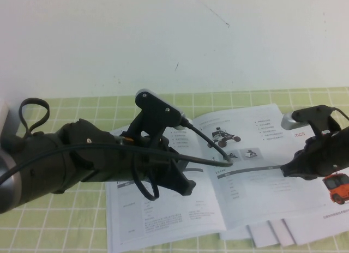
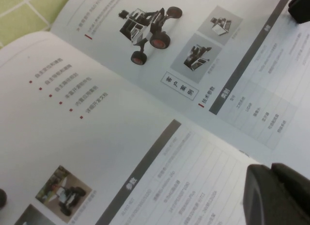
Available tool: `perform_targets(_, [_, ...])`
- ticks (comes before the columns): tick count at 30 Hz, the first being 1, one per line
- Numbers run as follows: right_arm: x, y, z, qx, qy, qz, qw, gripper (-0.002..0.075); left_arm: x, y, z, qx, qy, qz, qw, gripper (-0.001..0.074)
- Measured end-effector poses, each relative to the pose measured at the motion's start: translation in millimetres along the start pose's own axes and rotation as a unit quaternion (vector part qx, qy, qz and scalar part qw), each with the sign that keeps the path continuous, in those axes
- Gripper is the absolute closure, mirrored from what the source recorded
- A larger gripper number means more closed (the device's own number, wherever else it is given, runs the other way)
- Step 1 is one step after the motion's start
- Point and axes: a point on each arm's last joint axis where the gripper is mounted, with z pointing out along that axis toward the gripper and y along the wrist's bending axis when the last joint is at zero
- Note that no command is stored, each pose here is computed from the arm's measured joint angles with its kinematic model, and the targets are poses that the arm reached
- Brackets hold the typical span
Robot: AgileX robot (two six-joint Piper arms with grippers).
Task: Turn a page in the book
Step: Open the closed book
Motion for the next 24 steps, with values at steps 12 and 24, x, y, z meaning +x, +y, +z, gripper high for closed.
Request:
perform_targets(12, [11.7,48.3,-24.0,-0.076,0.019,-0.041,0.996,0.0728,-0.3,0.5,0.0,-0.003,-0.002,-0.001,1.000,0.0738])
perform_targets(24, [0.9,71.6,-144.5,-0.028,-0.179,-0.099,0.979,0.0728,-28.6,2.0,-57.7,-0.081,-0.131,0.010,0.988,0.0738])
